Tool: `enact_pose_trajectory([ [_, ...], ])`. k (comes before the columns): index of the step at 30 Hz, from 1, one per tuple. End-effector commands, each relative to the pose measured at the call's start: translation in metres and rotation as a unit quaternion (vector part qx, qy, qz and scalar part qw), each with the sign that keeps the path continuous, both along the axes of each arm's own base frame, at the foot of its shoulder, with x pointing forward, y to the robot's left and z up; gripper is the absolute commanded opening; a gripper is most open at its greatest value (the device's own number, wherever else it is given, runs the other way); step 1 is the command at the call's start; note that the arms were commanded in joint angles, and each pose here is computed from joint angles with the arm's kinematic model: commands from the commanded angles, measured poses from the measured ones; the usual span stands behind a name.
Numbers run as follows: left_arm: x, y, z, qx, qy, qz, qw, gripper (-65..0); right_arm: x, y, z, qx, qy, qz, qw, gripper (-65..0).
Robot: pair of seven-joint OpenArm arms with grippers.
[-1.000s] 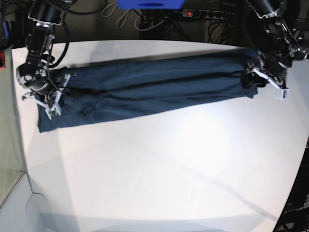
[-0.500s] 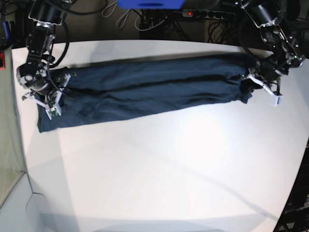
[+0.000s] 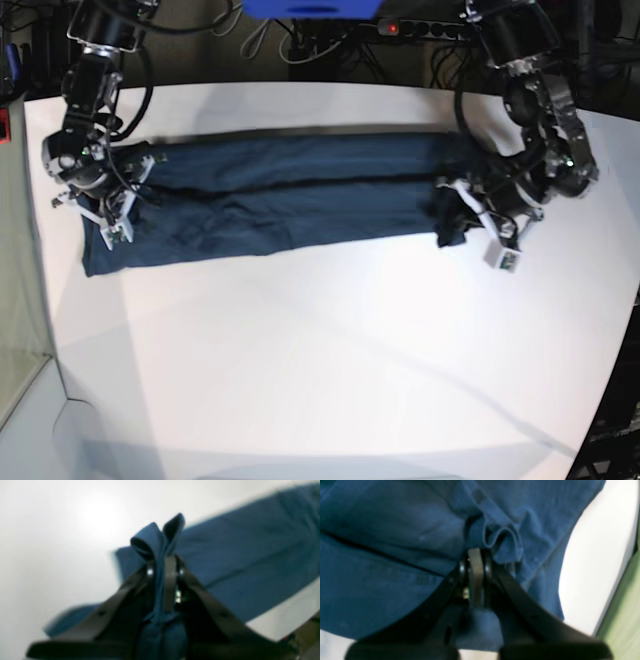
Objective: Layout the t-shirt on the table in an organized manner, then fold the t-shirt properly
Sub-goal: 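Release the left gripper and move it to the strip's middle, then fold the strip end with the left gripper over toward the right gripper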
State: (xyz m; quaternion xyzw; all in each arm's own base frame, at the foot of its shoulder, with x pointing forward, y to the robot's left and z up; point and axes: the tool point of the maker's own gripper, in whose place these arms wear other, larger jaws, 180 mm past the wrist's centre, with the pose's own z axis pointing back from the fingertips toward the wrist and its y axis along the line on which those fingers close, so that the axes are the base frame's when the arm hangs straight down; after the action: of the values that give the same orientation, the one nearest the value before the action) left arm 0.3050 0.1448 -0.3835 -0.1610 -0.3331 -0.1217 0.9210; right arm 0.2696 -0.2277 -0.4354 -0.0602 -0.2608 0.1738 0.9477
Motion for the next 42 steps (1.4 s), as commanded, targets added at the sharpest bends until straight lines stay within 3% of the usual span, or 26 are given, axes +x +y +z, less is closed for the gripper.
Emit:
enact_pose_trajectory([
  [1, 0.022, -0.004, 0.021, 0.004, -0.039, -0.003, 0.999, -64.7, -0.016, 0.011, -0.014, 0.008, 0.043, 0.017, 0.9989, -65.0],
  [5, 0.045, -0.03, 0.033, 0.027, -0.076, -0.021, 0.997, -64.7, -0.003, 0.03, -0.011, 0.022, 0.031, 0.029, 0.9989, -65.0],
  [9, 0.064, -0.046, 0.048, 0.026, -0.093, -0.005, 0.995, -64.7, 0.01, 0.043, -0.005, 0.026, 0.019, 0.044, 0.9985, -65.0],
  [14, 0.072, -0.063, 0.06, -0.004, -0.102, 0.026, 0.994, -64.7, 0.028, 0.058, 0.001, 0.042, 0.005, 0.05, 0.9978, -65.0],
  [19, 0.076, -0.056, 0.075, -0.002, -0.121, 0.043, 0.992, -64.7, 0.04, 0.06, -0.006, 0.051, 0.016, 0.05, 0.9973, -65.0],
  [24, 0.072, -0.03, 0.091, 0.039, -0.147, 0.048, 0.987, -64.7, 0.043, 0.055, -0.018, 0.058, 0.037, 0.047, 0.9966, -65.0],
  [31, 0.056, -0.045, 0.094, 0.025, -0.153, 0.052, 0.987, -64.5, 0.048, 0.067, -0.019, 0.077, 0.022, 0.051, 0.9955, -65.0],
  [37, 0.05, -0.036, 0.082, 0.053, -0.13, 0.145, 0.979, -64.1, 0.054, 0.074, -0.015, 0.082, 0.015, 0.054, 0.9951, -65.0],
  [42, 0.04, -0.065, 0.087, 0.067, -0.15, 0.16, 0.973, -64.1, 0.054, 0.074, -0.015, 0.082, 0.015, 0.055, 0.995, -65.0],
])
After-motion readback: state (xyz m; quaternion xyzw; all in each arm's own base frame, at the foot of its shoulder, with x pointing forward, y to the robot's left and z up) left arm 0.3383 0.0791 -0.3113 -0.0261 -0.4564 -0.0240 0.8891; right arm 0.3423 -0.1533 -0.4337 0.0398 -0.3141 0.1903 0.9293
